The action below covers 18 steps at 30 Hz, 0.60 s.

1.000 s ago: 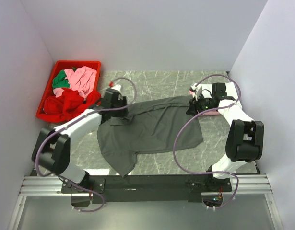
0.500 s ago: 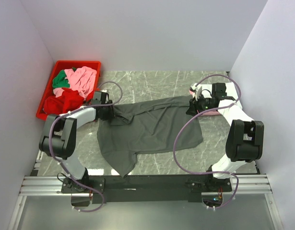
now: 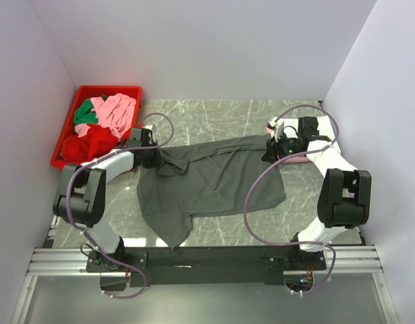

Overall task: Fold and stack the t-shirts
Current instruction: Fold the tshirt

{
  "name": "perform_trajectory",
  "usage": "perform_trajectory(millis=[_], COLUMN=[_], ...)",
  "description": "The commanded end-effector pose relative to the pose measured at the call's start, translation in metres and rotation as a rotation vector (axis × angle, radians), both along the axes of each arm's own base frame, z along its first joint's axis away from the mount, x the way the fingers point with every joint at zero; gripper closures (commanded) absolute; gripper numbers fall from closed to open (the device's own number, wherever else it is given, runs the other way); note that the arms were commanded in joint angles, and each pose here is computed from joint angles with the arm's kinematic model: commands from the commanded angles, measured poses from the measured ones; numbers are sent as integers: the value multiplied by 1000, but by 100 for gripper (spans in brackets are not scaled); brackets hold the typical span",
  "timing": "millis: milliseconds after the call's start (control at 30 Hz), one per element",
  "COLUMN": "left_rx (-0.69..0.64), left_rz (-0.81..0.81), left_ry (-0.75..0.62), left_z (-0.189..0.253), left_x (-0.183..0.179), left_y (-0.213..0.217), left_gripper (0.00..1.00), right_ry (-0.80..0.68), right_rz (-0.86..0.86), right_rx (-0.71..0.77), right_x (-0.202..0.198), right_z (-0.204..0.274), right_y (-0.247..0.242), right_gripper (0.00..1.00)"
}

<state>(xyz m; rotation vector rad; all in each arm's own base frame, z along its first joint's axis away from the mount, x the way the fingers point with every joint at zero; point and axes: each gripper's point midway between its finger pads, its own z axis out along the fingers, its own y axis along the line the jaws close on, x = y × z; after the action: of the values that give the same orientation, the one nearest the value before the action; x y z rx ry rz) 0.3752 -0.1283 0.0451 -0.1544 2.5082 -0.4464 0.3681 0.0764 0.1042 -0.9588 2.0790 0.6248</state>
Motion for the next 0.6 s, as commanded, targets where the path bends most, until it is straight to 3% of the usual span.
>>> perform_trajectory(millis=[0,167,400,500,567], left_rx=[-58,-112,-104,-74,-63], left_rz=[-64,-154,-251,-225,-241], left_ry=[-72,-36,67,37,21], left_z=[31,34,11,15,19], left_x=[-7,-36,-83,-85,-86], left_y=[-10,-27,-50,-42,-40], left_gripper=[88,93,68,49,49], right_ry=[-42,-45,-46,-46,-45], right_rz=[9,8,9,10,8], right_rx=[20,21,26,26,25], right_x=[1,1,2,2,2], right_z=[16,18,20,20,19], right_y=[3,3,4,5,4], right_gripper=[51,51,51,51,51])
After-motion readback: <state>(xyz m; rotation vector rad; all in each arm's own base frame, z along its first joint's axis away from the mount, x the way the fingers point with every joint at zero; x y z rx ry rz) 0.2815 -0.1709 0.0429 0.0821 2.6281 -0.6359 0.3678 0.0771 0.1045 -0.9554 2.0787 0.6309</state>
